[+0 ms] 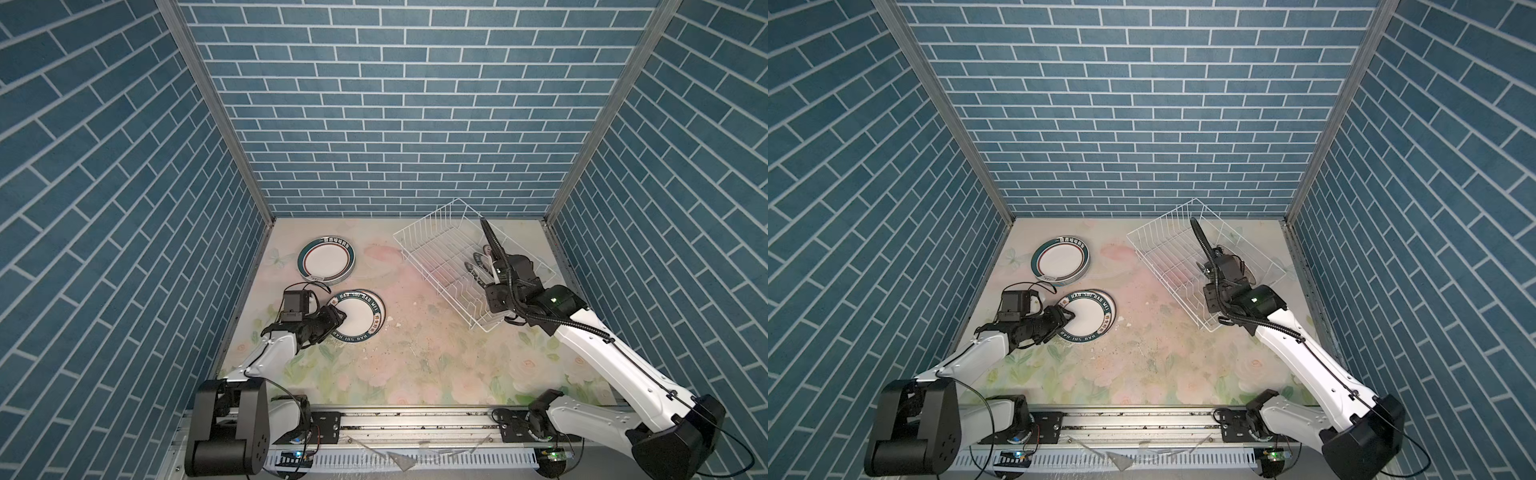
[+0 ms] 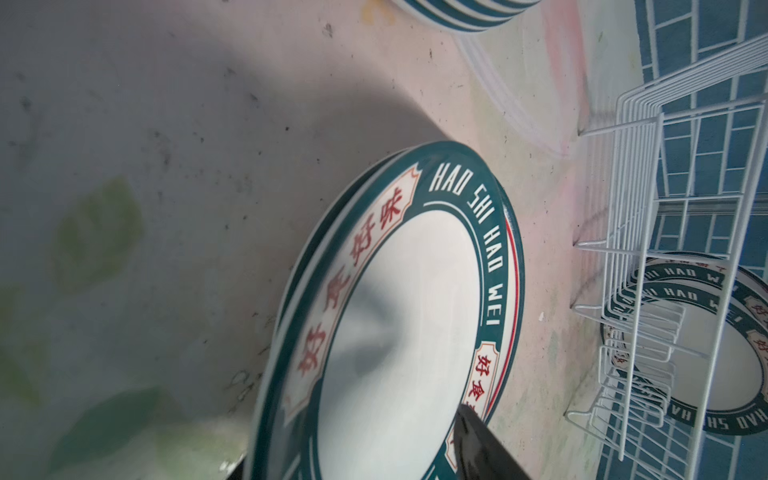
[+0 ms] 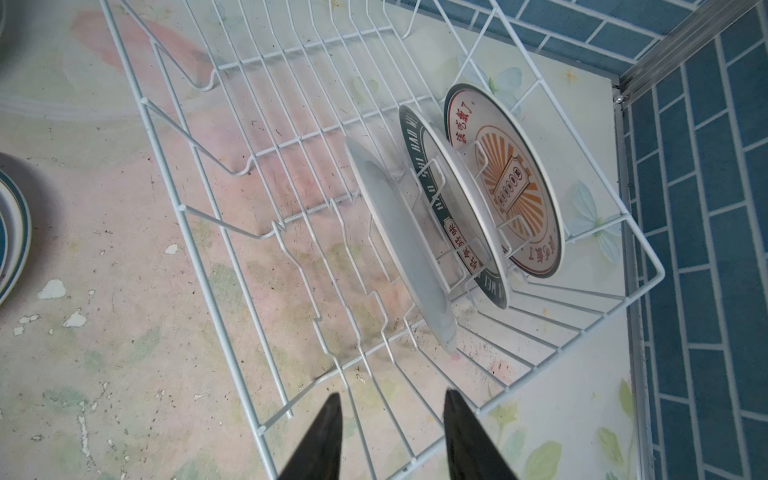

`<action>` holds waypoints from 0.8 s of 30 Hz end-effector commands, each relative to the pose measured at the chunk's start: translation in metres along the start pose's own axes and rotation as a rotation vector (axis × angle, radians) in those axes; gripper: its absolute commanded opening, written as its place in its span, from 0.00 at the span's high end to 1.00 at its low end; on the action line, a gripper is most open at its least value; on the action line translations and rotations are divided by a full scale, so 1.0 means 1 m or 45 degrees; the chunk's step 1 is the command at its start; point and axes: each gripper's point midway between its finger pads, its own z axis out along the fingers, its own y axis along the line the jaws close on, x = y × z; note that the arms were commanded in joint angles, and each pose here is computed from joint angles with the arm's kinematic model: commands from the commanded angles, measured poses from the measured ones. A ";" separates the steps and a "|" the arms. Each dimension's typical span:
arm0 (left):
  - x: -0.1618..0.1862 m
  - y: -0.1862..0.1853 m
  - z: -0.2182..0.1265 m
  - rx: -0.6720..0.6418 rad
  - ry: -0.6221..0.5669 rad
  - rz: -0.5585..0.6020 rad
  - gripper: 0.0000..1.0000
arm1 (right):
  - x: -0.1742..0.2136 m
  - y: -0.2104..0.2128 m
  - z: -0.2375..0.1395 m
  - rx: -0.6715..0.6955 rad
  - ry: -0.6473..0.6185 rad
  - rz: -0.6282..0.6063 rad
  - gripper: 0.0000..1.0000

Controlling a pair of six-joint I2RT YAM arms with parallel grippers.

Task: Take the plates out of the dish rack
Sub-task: 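Lower the green-rimmed plate flat onto the sunburst plate and open the left gripper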

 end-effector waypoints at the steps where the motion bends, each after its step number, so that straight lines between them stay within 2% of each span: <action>1: 0.008 0.015 -0.002 -0.131 0.046 0.027 0.37 | 0.009 0.003 0.009 -0.018 0.033 -0.045 0.58; 24: 0.003 0.006 -0.022 -0.200 0.012 0.096 0.29 | 0.012 0.008 0.013 -0.056 0.040 -0.053 0.58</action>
